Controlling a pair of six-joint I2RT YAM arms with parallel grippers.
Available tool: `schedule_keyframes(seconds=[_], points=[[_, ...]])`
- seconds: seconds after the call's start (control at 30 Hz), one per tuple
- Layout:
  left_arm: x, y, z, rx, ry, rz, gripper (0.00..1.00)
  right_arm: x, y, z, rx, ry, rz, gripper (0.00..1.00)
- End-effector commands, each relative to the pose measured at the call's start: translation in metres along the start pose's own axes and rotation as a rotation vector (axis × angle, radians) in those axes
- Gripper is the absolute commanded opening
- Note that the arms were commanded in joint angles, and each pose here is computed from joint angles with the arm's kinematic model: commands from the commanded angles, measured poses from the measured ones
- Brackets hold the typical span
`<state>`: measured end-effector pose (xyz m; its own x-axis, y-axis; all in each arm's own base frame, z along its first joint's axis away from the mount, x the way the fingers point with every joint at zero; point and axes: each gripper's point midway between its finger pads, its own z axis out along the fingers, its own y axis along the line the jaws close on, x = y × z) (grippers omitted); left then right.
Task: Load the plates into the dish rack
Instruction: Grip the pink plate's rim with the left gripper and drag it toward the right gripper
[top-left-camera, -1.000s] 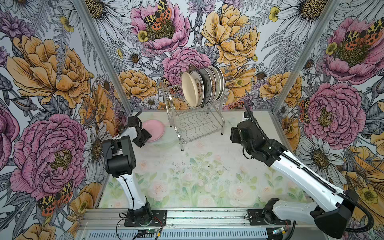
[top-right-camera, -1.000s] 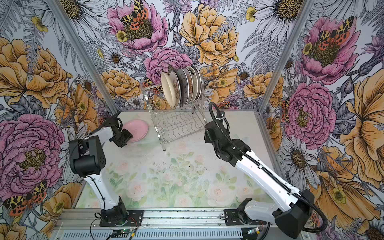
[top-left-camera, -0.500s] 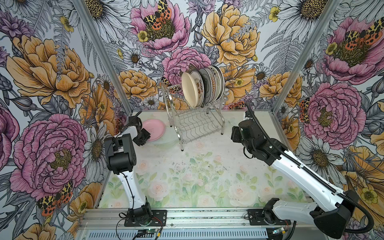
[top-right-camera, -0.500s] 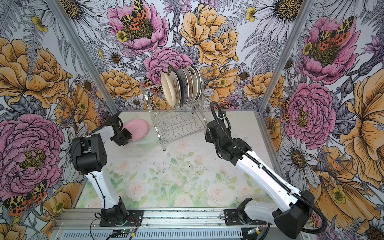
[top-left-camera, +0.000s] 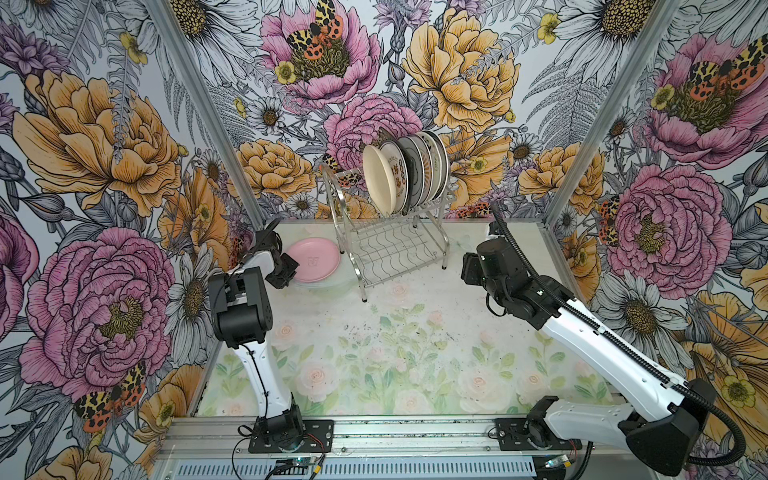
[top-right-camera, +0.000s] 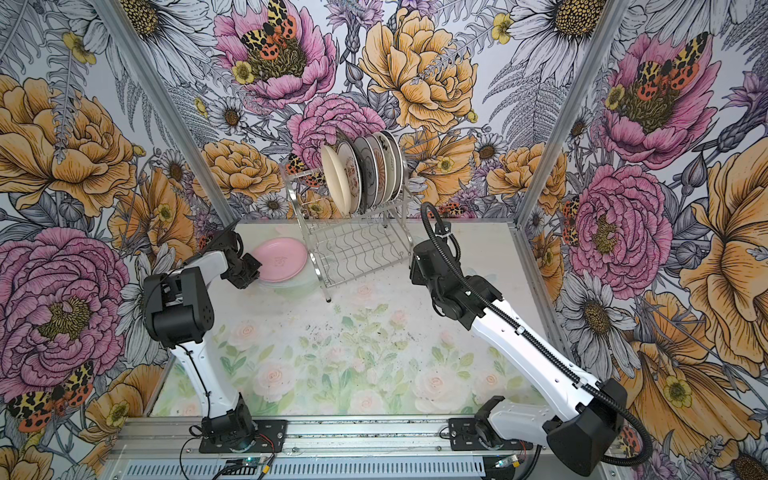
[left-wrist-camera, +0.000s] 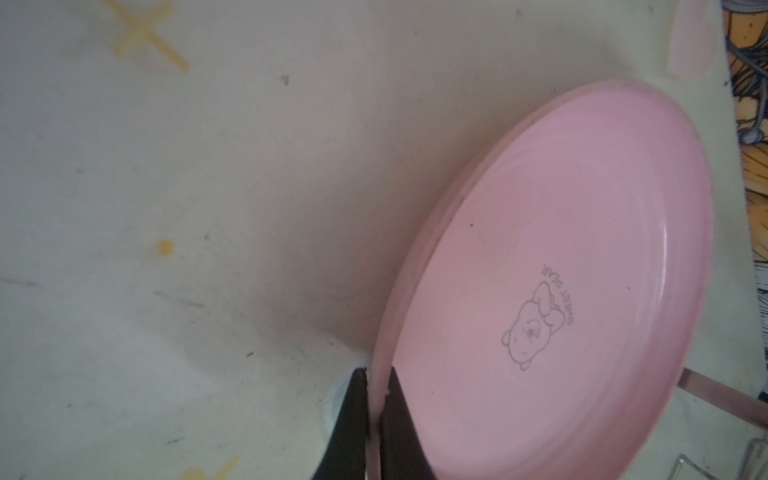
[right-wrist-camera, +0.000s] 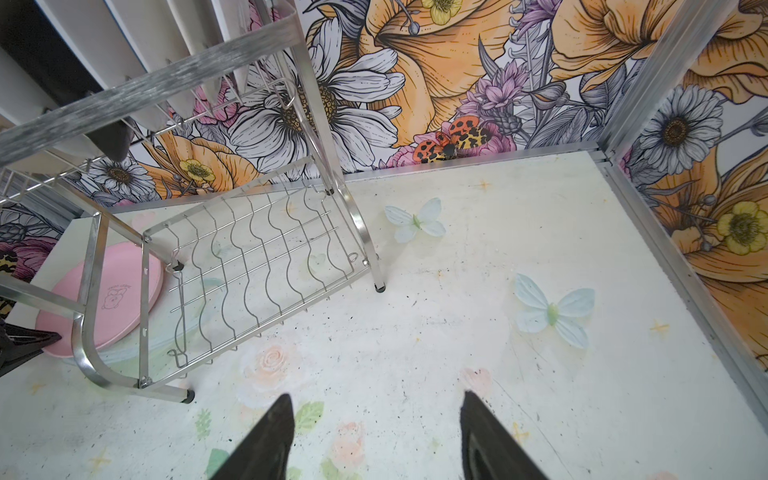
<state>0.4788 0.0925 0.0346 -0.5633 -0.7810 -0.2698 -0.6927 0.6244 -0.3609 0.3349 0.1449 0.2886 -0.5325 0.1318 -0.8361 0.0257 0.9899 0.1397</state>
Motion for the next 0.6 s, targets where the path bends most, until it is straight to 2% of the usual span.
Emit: schedule_keyframes(seconds=[0.0, 0.2, 0.37, 0.57], points=[[0.011, 0.019, 0.001, -0.069, 0.029, 0.012, 0.0, -0.006, 0.003, -0.001, -0.016, -0.008, 0.028, 0.64], [0.015, 0.023, -0.016, -0.061, 0.018, 0.03, 0.0, -0.004, 0.008, -0.001, -0.047, 0.009, 0.025, 0.65], [0.023, 0.033, -0.039, -0.042, 0.013, 0.035, 0.0, 0.003, 0.017, 0.002, -0.09, 0.042, 0.014, 0.74], [0.035, 0.041, -0.077, 0.002, -0.013, 0.062, 0.0, 0.015, 0.027, 0.005, -0.144, 0.092, -0.01, 0.78]])
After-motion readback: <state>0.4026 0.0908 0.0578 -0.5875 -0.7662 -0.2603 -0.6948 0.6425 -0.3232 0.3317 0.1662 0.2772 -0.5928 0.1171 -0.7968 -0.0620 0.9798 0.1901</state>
